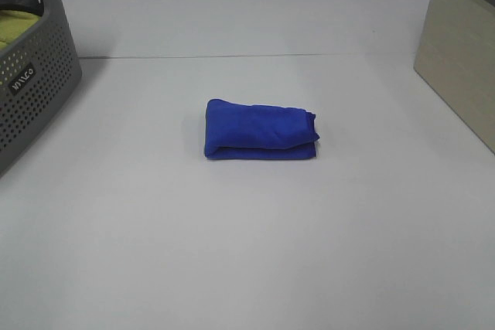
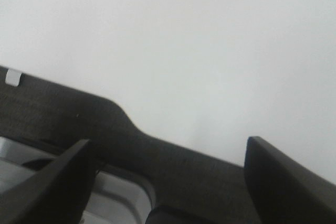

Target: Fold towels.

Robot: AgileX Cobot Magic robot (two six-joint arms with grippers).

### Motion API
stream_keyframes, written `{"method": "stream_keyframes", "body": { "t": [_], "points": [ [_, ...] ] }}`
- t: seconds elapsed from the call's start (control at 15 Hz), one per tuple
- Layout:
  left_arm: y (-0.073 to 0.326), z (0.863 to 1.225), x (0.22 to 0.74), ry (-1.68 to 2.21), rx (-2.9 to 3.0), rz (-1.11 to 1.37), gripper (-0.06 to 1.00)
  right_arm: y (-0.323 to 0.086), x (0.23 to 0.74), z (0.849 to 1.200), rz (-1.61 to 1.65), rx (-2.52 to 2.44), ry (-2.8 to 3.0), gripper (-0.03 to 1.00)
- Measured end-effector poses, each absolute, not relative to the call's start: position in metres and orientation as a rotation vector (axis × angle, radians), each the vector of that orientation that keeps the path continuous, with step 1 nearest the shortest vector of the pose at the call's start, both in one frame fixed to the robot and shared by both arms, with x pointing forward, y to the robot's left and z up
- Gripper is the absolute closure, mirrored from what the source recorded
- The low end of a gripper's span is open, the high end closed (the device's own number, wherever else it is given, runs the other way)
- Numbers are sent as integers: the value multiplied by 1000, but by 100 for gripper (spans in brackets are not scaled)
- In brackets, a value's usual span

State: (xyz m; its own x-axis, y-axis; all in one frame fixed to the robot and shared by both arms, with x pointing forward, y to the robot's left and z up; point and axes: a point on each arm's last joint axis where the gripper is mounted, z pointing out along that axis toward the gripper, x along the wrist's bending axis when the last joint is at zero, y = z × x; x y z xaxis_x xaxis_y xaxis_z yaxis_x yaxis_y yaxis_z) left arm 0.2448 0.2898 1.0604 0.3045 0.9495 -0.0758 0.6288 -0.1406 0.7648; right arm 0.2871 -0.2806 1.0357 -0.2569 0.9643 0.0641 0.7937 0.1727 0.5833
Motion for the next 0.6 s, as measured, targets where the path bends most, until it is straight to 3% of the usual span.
{"method": "stream_keyframes", "body": {
  "t": [0.6],
  "points": [
    [286, 1056, 251, 1309, 1857, 614, 27, -284, 269, 1035, 837, 1554, 2044, 21]
  ]
}}
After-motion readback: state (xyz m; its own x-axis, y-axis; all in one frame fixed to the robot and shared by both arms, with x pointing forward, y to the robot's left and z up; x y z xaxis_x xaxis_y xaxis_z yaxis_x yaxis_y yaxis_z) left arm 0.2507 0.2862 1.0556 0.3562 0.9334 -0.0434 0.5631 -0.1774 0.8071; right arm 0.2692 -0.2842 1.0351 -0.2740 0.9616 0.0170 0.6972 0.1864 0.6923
